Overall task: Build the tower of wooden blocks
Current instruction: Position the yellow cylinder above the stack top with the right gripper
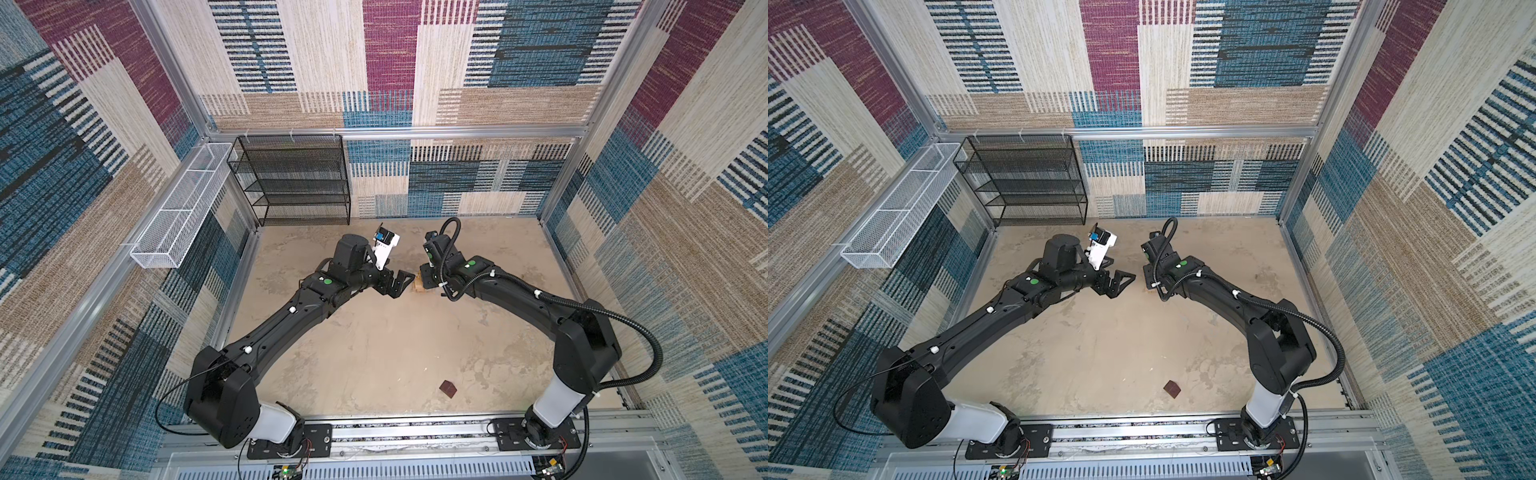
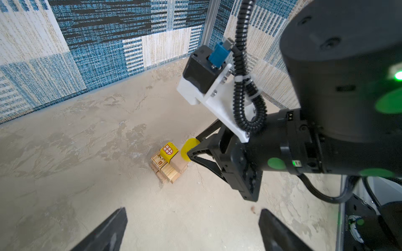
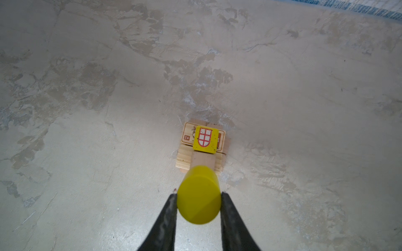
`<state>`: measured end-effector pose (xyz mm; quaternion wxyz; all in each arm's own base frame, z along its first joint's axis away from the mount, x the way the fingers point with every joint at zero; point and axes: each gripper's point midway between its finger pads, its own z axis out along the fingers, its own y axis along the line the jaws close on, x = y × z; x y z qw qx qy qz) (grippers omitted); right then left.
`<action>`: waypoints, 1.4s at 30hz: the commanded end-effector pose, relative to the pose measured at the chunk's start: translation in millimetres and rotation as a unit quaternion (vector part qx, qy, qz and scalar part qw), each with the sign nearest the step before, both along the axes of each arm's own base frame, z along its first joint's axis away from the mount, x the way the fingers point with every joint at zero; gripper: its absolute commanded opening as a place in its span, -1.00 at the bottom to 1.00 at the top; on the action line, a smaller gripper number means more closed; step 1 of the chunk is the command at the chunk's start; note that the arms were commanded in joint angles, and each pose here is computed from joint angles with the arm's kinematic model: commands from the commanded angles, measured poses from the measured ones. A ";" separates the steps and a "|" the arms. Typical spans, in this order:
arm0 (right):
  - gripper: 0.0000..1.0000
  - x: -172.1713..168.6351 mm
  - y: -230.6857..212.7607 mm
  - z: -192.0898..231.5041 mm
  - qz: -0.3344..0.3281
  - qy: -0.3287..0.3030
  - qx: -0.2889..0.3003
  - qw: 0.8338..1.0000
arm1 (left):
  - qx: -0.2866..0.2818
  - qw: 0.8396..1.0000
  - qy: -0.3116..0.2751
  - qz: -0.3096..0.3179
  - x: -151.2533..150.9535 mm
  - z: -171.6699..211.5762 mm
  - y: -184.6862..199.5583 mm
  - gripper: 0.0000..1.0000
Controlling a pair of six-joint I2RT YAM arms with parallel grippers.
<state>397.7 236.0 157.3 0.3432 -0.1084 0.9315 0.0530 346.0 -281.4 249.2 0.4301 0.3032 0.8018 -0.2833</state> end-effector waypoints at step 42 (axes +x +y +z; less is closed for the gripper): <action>-1.00 30.3 6.1 -29.8 0.009 0.018 0.000 1.000 | 0.004 1.000 0.002 -0.004 -0.1 -7.0 -1.2 0.98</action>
